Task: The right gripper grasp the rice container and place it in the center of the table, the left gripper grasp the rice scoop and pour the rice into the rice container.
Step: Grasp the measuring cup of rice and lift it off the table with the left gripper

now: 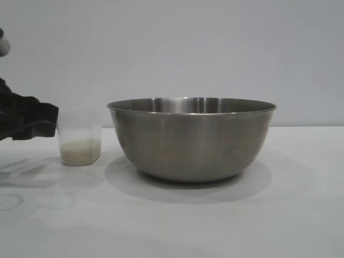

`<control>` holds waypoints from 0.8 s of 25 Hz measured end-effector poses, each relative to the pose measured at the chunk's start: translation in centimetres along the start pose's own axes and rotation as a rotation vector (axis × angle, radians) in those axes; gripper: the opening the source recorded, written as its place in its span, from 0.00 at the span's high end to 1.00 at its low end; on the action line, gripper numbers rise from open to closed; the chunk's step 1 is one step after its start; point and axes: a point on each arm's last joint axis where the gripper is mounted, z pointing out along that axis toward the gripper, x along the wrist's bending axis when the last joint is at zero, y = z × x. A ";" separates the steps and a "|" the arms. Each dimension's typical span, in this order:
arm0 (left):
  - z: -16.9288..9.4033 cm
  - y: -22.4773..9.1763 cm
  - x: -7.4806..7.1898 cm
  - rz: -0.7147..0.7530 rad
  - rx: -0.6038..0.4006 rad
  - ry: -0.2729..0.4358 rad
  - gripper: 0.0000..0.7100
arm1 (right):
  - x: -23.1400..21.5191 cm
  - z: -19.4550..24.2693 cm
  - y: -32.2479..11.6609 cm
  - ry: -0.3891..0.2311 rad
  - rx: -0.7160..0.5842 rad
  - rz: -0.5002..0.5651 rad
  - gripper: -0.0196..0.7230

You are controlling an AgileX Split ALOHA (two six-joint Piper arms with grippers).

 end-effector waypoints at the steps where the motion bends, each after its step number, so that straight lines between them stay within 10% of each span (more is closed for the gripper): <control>1: 0.1 0.1 0.0 0.009 -0.005 0.000 0.50 | 0.0 0.0 0.0 0.000 0.000 0.000 0.23; 14: 2.4 0.6 -0.1 0.049 -0.048 0.002 0.50 | 0.0 0.0 0.0 0.000 0.000 0.000 0.23; 20: 3.2 0.9 -0.3 0.070 -0.067 -0.020 0.86 | 0.0 0.0 0.0 0.000 0.000 0.000 0.23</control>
